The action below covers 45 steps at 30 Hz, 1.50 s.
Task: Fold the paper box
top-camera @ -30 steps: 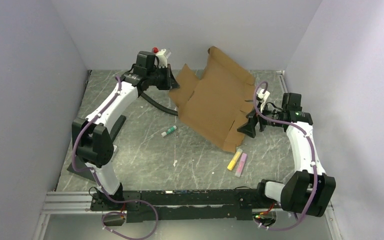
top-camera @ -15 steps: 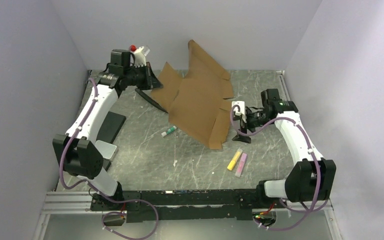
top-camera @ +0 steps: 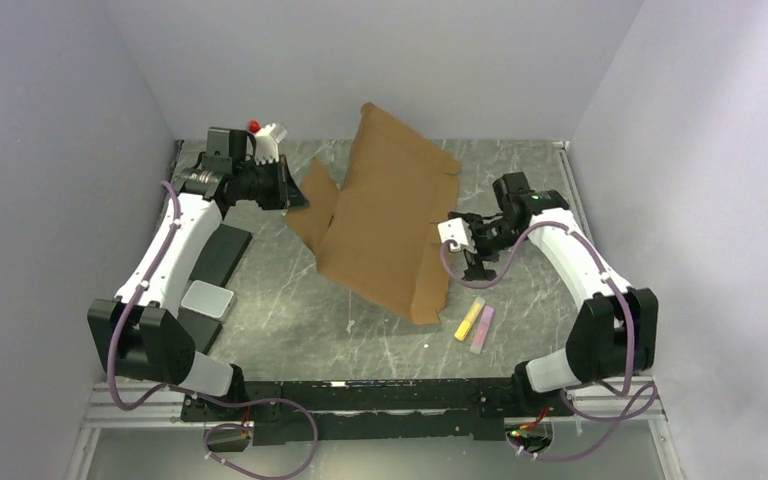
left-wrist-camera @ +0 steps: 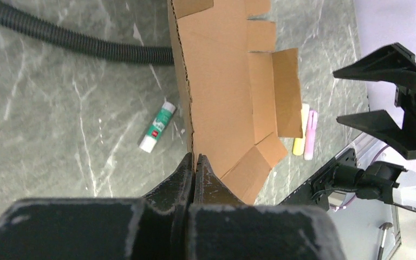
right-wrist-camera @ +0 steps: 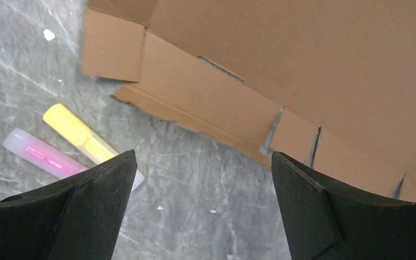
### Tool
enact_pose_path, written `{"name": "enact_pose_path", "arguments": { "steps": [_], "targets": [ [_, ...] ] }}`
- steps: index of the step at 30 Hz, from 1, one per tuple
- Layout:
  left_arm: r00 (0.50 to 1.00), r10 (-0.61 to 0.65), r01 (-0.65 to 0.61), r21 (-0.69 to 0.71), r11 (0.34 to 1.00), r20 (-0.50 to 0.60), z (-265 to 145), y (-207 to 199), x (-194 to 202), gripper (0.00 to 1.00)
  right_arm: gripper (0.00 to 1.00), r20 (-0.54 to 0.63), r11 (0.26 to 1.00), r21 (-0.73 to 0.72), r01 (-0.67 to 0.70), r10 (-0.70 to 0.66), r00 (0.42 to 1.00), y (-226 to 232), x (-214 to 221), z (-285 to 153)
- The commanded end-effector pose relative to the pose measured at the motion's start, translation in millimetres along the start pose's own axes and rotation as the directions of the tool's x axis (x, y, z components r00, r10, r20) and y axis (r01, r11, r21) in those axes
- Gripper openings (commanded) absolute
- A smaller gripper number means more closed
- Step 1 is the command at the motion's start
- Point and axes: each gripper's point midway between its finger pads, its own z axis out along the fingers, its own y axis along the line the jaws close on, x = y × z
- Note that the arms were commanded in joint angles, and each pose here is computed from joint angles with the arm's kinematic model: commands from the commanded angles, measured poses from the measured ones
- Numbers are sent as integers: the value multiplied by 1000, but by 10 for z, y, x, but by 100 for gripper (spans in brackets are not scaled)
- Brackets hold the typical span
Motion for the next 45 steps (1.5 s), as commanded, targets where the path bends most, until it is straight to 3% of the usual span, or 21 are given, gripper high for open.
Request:
{"name": "enact_pose_path", "arguments": {
  "steps": [1, 7, 14, 23, 31, 45],
  "targets": [
    [1000, 29, -29, 10, 1000, 3, -119, -37, 146, 0, 100, -63, 980, -89, 177, -183, 981, -95, 16, 184],
    [1000, 23, -22, -23, 999, 9, -164, 11, 211, 0, 92, -156, 946, -197, 256, -288, 945, -98, 102, 532],
    [1000, 26, -26, -72, 997, 0, -180, 111, 255, 0, 81, -164, 920, -292, 262, -318, 934, 136, 169, 603],
    [1000, 29, -28, -85, 996, 5, -207, 126, 244, 0, 75, -76, 921, -273, 278, -308, 948, 303, -145, 416],
    [1000, 21, -21, -49, 999, 11, -222, 52, 259, 0, 70, -118, 928, -282, 243, -285, 951, 428, 113, 596],
    [1000, 2, -1, -45, 999, 6, -205, 62, 325, 0, 60, -128, 922, -289, 259, -305, 944, 510, 179, 606]
  ]
}}
